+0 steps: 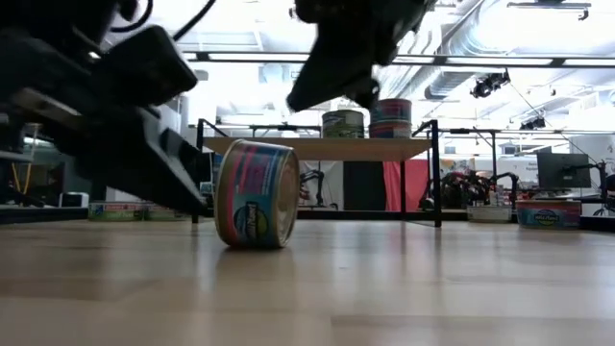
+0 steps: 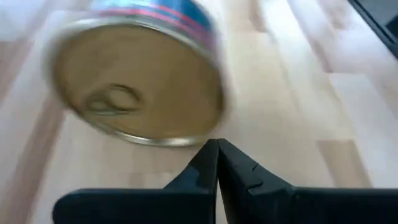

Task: Stack canned seafood by type on shelf
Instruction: Stack the blue pink tuna can on top of the other blue pink tuna can on the shelf

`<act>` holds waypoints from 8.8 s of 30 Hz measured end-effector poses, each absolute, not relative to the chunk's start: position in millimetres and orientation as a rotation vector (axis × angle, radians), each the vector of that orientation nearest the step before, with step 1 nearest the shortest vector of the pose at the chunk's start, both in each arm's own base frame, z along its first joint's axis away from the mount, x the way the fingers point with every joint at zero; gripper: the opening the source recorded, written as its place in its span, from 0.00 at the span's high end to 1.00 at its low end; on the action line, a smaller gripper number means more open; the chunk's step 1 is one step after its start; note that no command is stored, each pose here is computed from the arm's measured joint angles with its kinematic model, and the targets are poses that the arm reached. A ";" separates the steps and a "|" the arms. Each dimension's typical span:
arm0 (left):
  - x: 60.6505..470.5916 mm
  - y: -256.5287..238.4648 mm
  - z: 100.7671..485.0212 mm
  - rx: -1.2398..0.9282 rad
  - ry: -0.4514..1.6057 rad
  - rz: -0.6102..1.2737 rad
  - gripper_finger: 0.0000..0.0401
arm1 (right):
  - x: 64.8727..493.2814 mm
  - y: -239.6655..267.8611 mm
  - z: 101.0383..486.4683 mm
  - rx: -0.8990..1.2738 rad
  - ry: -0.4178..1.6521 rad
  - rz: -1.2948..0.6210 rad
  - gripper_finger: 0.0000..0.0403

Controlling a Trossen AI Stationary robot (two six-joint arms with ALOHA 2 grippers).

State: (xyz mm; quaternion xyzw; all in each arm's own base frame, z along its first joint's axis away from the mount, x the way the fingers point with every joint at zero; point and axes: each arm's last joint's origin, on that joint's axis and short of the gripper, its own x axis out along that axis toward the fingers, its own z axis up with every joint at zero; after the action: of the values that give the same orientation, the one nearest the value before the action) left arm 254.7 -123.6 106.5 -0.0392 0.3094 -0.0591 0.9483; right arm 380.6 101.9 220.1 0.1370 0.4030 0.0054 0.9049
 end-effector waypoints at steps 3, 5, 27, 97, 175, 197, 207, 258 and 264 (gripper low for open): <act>254.6 -125.6 107.8 -0.076 0.607 -0.106 1.00 | 370.2 98.5 226.4 0.263 0.886 -0.021 1.00; 256.5 -124.5 108.6 -0.062 0.581 -0.085 1.00 | 363.8 96.6 227.8 0.254 0.930 -0.045 1.00; 338.3 -125.5 129.2 -0.084 0.413 -0.102 1.00 | 352.7 92.5 231.5 0.235 0.975 -0.147 1.00; 176.5 -94.7 188.8 -0.372 0.332 0.269 1.00 | 361.6 55.5 238.5 -0.076 1.190 0.223 0.60; 188.5 -77.4 191.0 -0.427 0.335 0.267 1.00 | 224.2 -112.1 308.1 1.292 -0.375 -0.992 0.46; 188.3 -77.3 190.5 -0.422 0.340 0.268 1.00 | 225.4 -112.0 324.3 1.299 -0.393 -0.954 0.16; 188.3 -77.2 190.5 -0.423 0.340 0.269 1.00 | 225.3 -111.8 324.9 1.276 -0.374 -0.957 0.16; 187.1 -76.8 187.7 -0.408 0.372 0.266 1.00 | 243.4 -113.8 334.1 1.309 -0.031 -1.151 0.16; 187.2 -77.9 187.4 -0.417 0.389 0.232 1.00 | 235.4 -116.4 337.4 1.290 -0.010 -1.153 0.16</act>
State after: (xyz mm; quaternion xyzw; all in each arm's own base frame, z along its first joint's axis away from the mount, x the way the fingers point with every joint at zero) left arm 187.2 -77.9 187.4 -0.2053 0.1914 0.1140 0.9530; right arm 235.4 -116.4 337.4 0.5674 -0.0046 -0.5071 0.6487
